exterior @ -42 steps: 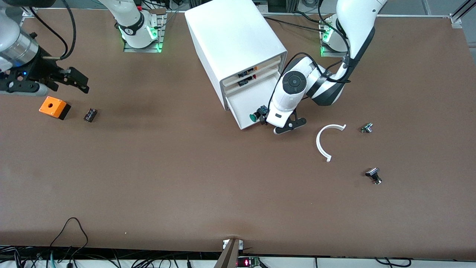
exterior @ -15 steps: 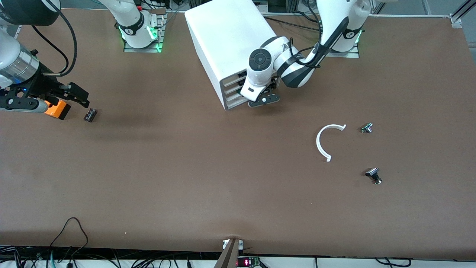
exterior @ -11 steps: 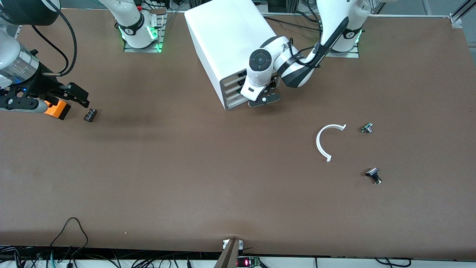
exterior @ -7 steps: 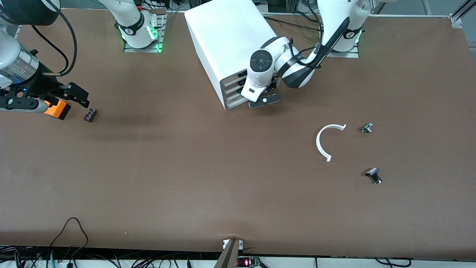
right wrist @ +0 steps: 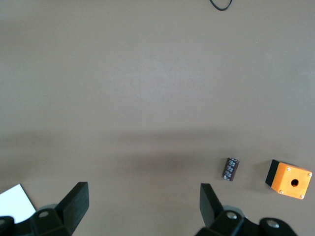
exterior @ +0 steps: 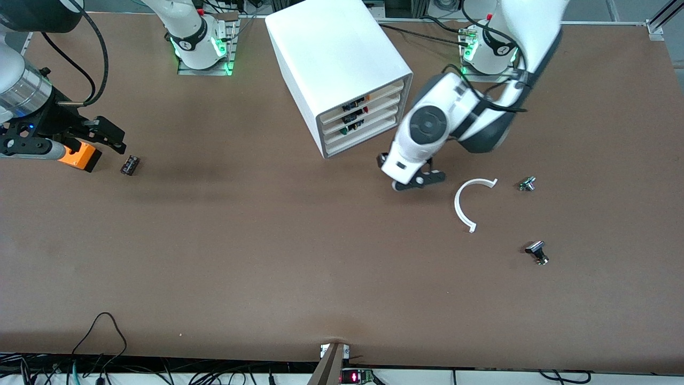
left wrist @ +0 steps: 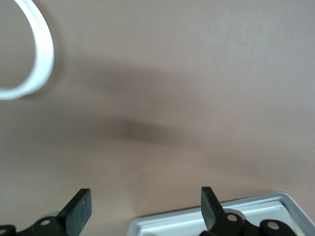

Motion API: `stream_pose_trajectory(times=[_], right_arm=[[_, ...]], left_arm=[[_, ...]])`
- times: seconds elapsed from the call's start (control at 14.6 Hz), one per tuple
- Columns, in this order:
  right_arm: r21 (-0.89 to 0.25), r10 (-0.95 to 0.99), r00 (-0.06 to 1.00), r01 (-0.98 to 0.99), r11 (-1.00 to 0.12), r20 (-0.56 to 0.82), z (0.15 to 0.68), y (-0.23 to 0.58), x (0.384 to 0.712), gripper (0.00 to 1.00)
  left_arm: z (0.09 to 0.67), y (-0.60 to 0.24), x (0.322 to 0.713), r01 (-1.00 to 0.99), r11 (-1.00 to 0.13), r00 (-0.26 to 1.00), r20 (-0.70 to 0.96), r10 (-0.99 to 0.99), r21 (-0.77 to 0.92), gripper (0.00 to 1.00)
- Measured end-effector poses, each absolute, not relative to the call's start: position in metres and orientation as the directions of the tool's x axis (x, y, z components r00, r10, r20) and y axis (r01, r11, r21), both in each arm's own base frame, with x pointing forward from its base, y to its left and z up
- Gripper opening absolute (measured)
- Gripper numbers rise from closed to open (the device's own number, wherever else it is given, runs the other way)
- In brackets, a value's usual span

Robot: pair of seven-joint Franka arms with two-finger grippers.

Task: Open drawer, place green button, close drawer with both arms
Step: 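Lift the left gripper away from the closed drawer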

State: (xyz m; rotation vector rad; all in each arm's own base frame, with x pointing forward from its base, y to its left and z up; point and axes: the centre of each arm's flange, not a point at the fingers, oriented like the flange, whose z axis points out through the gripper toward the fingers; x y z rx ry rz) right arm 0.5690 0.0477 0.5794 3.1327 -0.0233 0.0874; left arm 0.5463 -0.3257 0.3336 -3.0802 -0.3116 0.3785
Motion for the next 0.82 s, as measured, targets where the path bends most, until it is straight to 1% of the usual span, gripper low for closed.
stream_pose_trajectory(times=[0.14, 0.41, 0.69, 0.82], right_arm=[[0.009, 0.022, 0.998, 0.022, -1.000, 0.056, 0.580, 0.047, 0.569, 1.00], [0.010, 0.032, 0.997, 0.032, -0.999, 0.065, 0.590, 0.047, 0.566, 1.00], [0.010, 0.035, 0.997, 0.034, -0.999, 0.071, 0.594, 0.047, 0.566, 1.00], [0.010, 0.035, 0.997, 0.034, -0.999, 0.070, 0.594, 0.047, 0.566, 1.00]], left_arm=[[0.354, -0.304, 0.567, 0.148, -0.988, 0.960, -0.234, 0.152, -0.033, 0.98], [0.400, -0.282, 0.588, -0.032, -0.996, 0.980, -0.199, -0.016, -0.080, 0.98], [0.463, -0.216, 0.614, -0.168, -0.984, 0.963, -0.224, -0.152, -0.054, 0.98], [0.481, -0.183, 0.620, -0.202, -0.979, 0.952, -0.244, -0.186, -0.041, 0.98]])
